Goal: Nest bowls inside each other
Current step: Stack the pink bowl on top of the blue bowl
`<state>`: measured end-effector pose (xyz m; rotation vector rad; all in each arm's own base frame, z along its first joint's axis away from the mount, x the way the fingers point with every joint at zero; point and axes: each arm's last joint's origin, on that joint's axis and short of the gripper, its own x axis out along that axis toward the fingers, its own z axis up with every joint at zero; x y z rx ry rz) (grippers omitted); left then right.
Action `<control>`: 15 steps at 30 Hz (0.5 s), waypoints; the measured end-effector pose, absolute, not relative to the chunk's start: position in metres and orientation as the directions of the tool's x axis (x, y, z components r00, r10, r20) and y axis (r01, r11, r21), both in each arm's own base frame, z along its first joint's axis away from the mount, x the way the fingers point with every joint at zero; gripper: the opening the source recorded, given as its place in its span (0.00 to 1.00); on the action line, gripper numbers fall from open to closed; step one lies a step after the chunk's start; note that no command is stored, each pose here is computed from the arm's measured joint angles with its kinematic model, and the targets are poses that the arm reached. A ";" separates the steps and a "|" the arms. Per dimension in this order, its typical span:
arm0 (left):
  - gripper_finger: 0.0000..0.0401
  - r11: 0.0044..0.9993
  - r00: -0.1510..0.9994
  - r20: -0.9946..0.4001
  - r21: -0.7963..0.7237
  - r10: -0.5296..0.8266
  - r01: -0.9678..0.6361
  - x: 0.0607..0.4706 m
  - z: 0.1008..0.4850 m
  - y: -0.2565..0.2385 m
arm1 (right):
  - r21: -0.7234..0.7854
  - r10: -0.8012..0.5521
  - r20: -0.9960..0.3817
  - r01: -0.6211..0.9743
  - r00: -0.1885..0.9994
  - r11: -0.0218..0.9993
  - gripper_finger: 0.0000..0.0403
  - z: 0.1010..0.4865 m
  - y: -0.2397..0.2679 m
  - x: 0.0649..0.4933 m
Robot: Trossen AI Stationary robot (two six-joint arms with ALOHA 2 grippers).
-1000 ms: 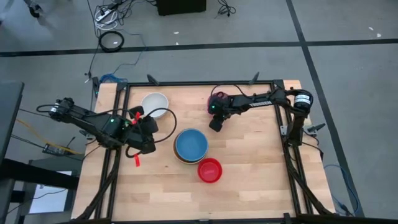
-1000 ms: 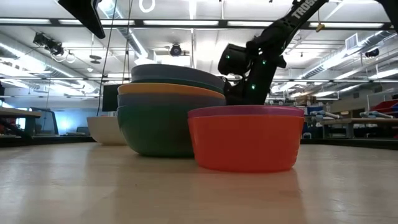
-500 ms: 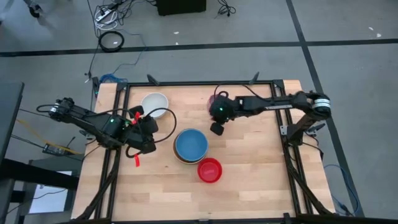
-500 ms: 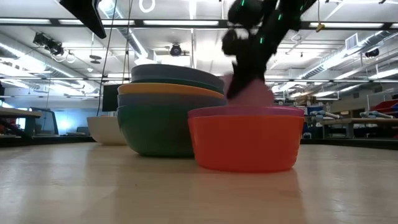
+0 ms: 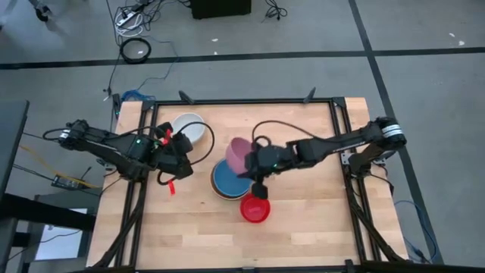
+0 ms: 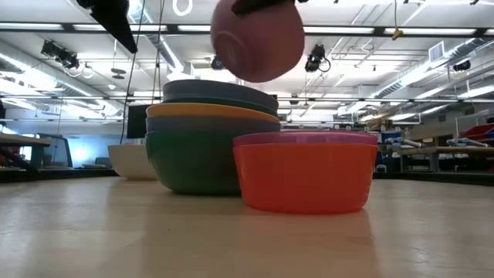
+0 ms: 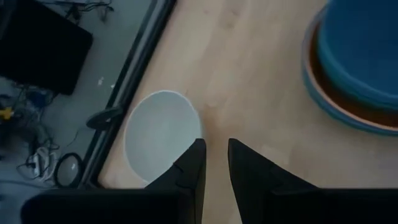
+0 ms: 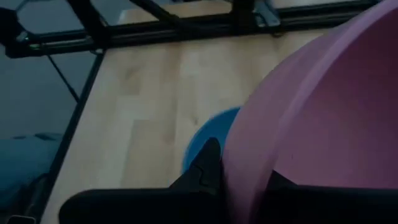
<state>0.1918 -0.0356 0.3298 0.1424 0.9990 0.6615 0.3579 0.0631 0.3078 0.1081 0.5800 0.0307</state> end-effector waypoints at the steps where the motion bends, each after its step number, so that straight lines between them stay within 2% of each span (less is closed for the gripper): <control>1: 0.19 0.791 0.355 -0.732 0.407 0.582 -0.458 0.192 0.330 -0.033 | 0.114 0.064 -0.552 -0.001 0.832 0.993 0.00 0.305 0.066 0.361; 9: 0.19 0.742 0.287 -0.710 0.482 0.643 -0.466 0.192 0.330 -0.016 | 0.125 0.067 -0.617 0.014 0.784 0.992 0.03 0.275 0.075 0.377; 15: 0.19 0.757 0.228 -0.739 0.533 0.634 -0.377 0.191 0.326 -0.005 | 0.135 0.072 -0.627 0.017 0.776 0.991 0.19 0.269 0.076 0.381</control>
